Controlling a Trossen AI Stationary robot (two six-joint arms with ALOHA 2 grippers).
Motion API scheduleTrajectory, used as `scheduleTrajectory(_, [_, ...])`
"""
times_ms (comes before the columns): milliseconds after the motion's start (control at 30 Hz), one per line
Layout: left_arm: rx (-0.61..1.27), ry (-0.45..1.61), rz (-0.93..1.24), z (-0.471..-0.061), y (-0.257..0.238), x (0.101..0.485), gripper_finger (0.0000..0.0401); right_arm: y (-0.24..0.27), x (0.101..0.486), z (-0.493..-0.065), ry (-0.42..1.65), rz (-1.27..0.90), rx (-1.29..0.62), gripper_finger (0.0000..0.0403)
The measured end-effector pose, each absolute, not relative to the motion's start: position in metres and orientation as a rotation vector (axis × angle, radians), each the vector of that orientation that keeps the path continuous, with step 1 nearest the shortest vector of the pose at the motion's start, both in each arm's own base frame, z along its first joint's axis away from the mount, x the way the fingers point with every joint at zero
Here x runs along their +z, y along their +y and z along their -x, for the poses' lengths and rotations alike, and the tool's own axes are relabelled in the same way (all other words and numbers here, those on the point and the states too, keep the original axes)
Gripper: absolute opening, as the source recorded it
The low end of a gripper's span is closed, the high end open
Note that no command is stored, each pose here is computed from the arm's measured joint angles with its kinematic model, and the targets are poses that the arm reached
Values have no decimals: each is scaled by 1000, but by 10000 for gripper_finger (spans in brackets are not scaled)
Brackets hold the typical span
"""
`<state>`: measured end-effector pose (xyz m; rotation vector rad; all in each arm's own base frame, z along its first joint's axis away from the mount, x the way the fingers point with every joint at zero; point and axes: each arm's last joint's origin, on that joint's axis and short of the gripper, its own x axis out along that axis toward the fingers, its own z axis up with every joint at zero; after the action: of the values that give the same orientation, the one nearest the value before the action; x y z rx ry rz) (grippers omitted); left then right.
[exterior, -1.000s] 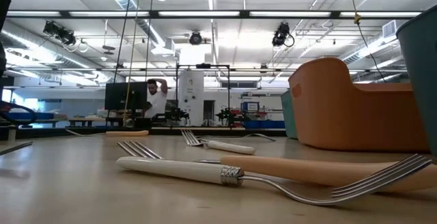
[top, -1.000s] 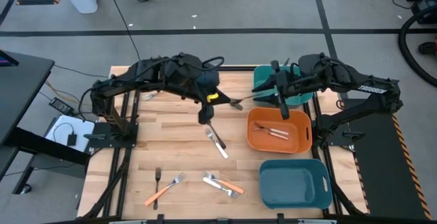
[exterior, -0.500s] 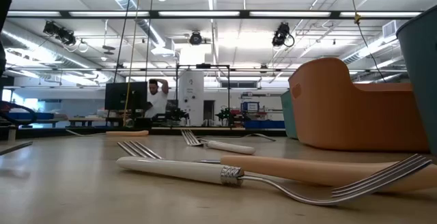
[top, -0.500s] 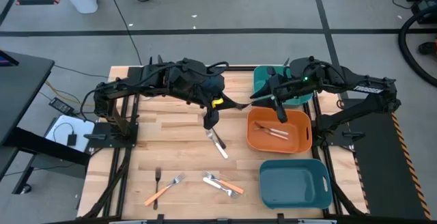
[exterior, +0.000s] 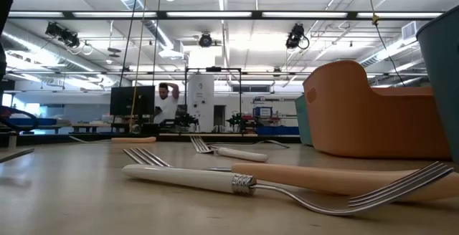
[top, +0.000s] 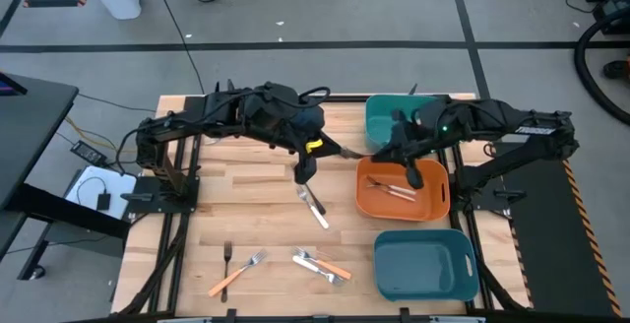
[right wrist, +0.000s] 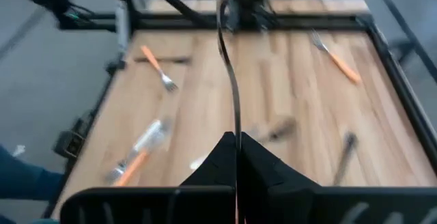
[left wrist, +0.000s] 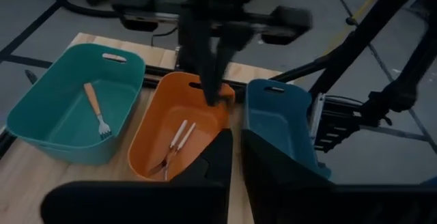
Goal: Sort silverware by color (type)
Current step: Put the black fork into the blue bin
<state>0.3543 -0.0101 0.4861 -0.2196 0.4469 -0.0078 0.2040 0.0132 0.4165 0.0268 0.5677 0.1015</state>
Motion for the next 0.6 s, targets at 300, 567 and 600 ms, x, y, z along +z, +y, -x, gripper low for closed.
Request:
scheduleTrajectory(300, [-17, 445, 113, -354, -8, 486, 86, 28, 407, -159, 797, -261, 3, 5])
scheduleTrajectory(567, [87, 544, 19, -350, 2, 477, 88, 60, 390, -123, 1116, -456, 19, 5])
scheduleTrajectory(600, [104, 567, 16, -349, 5, 474, 88, 65, 387, -121, 1132, -463, 29, 5])
